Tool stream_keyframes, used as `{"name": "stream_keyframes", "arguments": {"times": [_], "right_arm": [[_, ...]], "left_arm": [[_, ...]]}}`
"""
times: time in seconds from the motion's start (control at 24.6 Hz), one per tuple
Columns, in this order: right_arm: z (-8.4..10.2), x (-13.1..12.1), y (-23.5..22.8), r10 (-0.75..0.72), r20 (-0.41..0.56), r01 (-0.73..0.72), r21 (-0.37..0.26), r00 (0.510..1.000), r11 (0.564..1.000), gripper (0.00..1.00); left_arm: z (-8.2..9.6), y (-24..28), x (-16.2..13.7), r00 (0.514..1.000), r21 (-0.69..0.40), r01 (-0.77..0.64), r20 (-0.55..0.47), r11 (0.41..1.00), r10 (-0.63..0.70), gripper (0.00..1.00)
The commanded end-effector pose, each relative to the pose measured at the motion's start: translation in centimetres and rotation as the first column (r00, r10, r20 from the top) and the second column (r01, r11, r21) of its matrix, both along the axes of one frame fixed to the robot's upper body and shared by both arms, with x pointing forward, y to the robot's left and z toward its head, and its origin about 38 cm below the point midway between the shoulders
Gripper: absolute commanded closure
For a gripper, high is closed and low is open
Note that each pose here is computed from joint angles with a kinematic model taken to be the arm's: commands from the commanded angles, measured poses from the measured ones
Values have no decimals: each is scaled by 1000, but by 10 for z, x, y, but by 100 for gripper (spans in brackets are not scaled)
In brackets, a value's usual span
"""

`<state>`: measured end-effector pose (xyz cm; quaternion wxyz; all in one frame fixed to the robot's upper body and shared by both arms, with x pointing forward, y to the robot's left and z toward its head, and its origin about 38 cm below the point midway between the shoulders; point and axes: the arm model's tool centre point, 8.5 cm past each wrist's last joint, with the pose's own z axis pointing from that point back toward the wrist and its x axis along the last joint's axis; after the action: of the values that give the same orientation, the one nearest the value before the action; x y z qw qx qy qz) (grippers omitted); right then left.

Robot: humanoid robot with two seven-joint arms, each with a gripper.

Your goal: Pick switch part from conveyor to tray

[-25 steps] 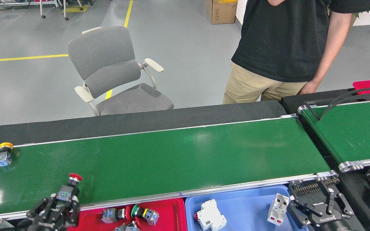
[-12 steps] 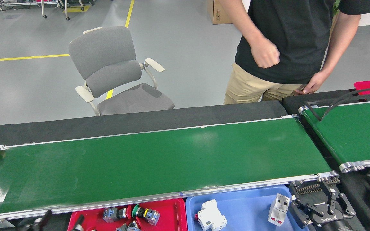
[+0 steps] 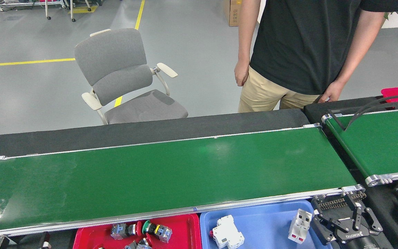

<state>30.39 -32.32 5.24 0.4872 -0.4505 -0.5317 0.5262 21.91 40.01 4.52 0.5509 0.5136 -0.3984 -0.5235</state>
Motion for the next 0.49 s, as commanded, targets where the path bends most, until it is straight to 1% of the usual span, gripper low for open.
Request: {"name": "stream_keyframes", "arguments": {"times": [0.0, 0.28, 0.45], "right_arm": [[10, 5, -2, -2, 28, 2, -6, 1000, 1000, 1], [10, 5, -3, -5, 28, 5, -6, 1000, 1000, 1], [9, 5, -4, -13, 27, 13, -5, 1000, 1000, 1]], "left_arm": [[7, 4, 3, 1000, 23, 9, 17, 1000, -9, 0], [8, 5, 4, 1000, 27, 9, 18, 1000, -9, 0], [13, 5, 13, 999, 31, 14, 39, 999, -15, 0]]}}
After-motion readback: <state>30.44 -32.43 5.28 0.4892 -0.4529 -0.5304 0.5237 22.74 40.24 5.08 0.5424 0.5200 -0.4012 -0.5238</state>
